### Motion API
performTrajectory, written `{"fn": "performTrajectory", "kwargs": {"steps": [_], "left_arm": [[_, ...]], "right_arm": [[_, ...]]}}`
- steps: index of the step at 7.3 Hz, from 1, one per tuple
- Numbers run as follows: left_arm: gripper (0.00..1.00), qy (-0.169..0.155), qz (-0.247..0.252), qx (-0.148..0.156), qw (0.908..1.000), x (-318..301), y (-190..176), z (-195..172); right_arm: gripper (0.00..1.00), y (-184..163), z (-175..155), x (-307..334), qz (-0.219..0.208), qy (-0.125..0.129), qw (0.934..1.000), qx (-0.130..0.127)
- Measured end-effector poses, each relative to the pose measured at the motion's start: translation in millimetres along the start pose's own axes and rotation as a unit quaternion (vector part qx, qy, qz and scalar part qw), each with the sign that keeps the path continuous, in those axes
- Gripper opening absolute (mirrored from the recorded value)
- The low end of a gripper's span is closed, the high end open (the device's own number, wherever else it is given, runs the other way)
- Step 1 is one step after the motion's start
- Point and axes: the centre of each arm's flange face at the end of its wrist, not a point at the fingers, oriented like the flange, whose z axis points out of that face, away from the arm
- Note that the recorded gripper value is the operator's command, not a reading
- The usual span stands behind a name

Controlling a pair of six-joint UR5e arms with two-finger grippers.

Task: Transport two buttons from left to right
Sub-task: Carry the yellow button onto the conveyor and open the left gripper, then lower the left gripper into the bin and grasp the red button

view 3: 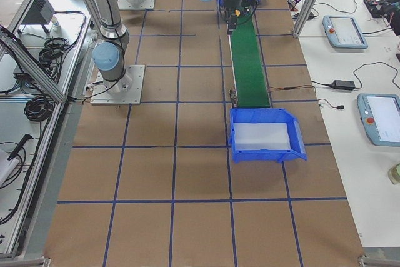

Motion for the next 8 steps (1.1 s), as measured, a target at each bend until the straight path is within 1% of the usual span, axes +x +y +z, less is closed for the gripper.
{"fn": "performTrajectory", "kwargs": {"steps": [1,2,4,5,6,8], "left_arm": [[1.0,0.002,-0.001,0.008,1.0,-7,-5,-10],[1.0,0.005,-0.011,0.019,0.9998,-21,-12,-30],[1.0,0.021,-0.032,0.032,0.9988,-69,-26,-76],[1.0,0.032,-0.028,0.033,0.9986,-98,-32,-90],[1.0,0.034,-0.013,0.032,0.9988,-124,-36,-98],[1.0,0.024,0.034,0.023,0.9989,-173,-42,-107]], "right_arm": [[1.0,0,-8,-1,0.0,0.002,0.9998,0.019],[1.0,0,-16,-1,0.001,0.004,0.9994,0.035],[1.0,15,-33,-3,-0.001,0.007,0.9989,0.046],[1.0,25,-37,-5,-0.002,0.007,0.9988,0.048],[1.0,31,-38,-6,-0.003,0.006,0.9988,0.048],[1.0,32,-34,-7,-0.004,0.006,0.9989,0.046]]}}
